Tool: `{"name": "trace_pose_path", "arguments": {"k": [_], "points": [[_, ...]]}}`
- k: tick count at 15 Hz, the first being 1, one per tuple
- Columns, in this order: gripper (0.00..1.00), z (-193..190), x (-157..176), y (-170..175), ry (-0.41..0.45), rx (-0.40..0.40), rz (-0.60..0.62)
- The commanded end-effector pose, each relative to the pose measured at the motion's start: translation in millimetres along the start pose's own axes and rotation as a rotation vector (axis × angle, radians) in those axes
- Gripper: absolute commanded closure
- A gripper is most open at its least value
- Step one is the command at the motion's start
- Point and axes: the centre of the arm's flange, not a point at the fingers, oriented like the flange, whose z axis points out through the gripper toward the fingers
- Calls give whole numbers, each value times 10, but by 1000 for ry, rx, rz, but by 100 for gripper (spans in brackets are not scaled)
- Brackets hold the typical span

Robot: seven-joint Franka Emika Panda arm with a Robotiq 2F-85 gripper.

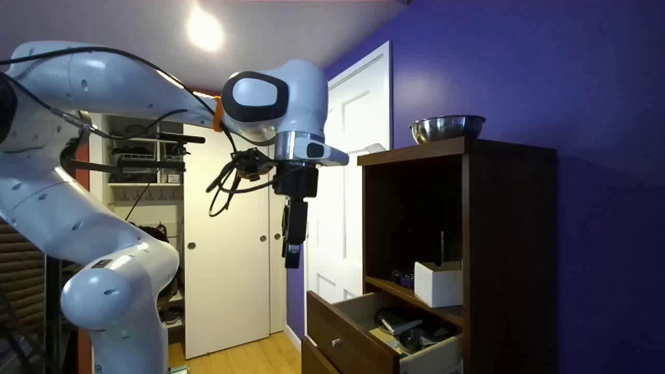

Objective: Close the top drawer fully

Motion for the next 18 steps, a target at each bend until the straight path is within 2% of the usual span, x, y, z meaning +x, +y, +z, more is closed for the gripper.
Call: {"name": "trace_pose_path", "arguments": {"k": [1, 5, 7, 11, 14, 16, 18], "points": [[0, 0, 0, 0, 0, 0, 0], [0, 0, 0, 0, 0, 0, 0], [0, 175, -10, -173, -12, 10, -36], [0, 673, -77, -701, -120, 49, -155], [0, 1099, 3, -1123, -170, 170, -198], [0, 1282, 95, -1333, -123, 234, -154], [0, 1491, 208, -1393, -75, 248, -137]]}}
